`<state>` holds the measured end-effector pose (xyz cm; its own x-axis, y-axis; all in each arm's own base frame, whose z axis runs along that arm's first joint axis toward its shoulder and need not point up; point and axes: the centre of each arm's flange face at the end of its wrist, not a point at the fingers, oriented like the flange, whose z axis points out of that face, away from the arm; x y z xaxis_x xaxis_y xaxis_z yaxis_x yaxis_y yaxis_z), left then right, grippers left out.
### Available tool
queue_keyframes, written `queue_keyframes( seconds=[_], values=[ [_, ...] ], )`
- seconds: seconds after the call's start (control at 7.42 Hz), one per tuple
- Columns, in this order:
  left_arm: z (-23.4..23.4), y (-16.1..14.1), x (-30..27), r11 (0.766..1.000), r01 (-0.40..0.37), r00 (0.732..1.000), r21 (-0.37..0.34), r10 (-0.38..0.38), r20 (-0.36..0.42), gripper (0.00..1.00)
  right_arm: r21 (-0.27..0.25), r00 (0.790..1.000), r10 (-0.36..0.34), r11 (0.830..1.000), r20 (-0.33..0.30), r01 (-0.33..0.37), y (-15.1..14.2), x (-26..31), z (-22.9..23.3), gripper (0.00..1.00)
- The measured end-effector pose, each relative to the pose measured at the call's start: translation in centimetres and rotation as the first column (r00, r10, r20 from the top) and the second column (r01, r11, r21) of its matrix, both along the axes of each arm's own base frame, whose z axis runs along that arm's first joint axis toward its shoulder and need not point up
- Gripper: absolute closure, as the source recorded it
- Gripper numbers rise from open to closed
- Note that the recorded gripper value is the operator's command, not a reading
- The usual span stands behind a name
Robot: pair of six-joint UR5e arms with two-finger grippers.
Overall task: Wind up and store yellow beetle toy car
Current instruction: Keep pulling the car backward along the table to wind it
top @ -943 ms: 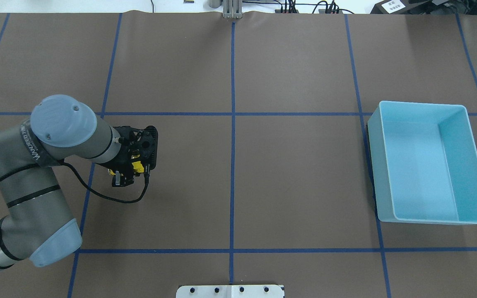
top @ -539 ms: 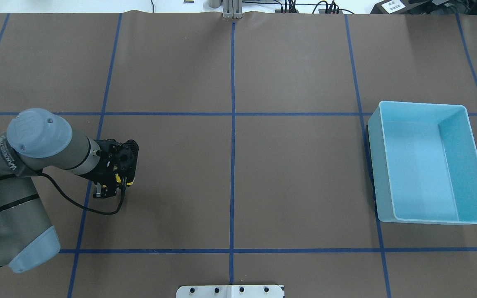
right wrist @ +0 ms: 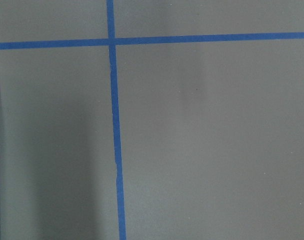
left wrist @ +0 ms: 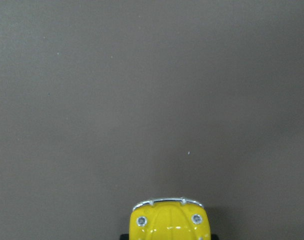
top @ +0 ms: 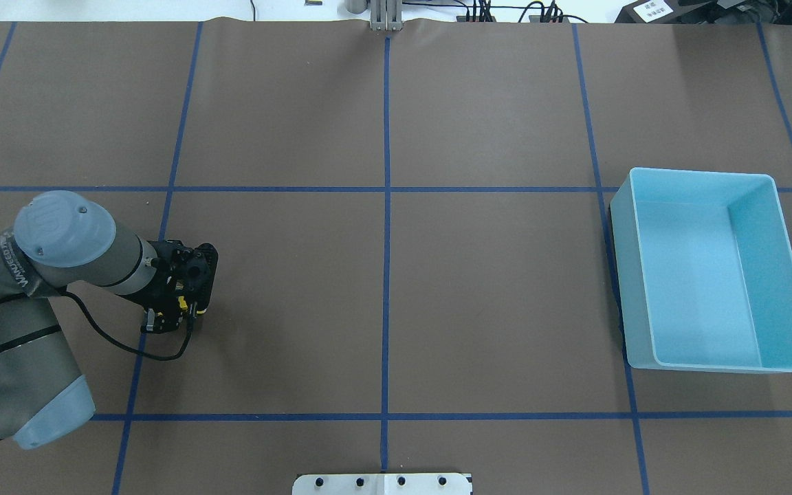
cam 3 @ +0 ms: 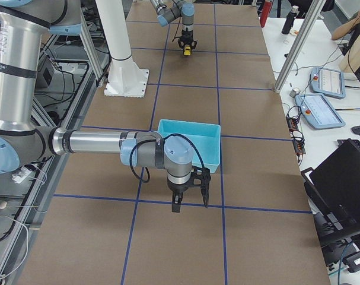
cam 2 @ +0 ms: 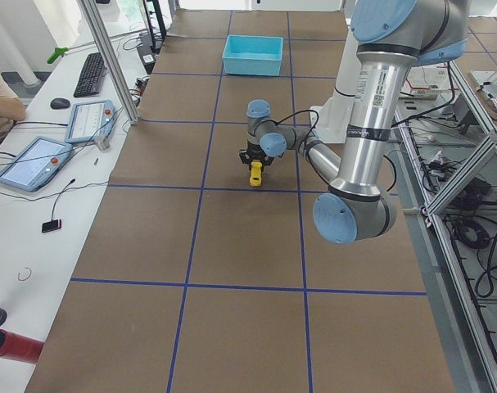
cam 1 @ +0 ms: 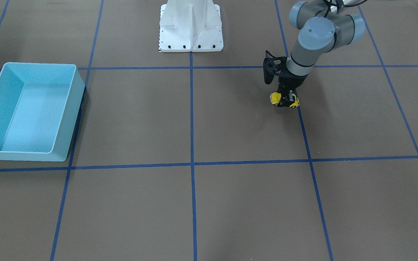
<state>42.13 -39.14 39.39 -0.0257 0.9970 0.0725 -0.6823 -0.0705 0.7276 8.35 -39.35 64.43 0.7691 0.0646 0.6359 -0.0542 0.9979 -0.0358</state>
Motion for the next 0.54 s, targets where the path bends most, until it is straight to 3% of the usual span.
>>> queue_keyframes(
  seconds=[0.54],
  values=[
    [1.2, -0.71, 0.3, 1.0, 0.009, 1.0, 0.011, -0.008, -0.011, 1.0, 0.0, 1.0, 0.0, 1.0, 0.001, 0.0, 0.16, 0.0, 0.06, 0.0]
  ],
)
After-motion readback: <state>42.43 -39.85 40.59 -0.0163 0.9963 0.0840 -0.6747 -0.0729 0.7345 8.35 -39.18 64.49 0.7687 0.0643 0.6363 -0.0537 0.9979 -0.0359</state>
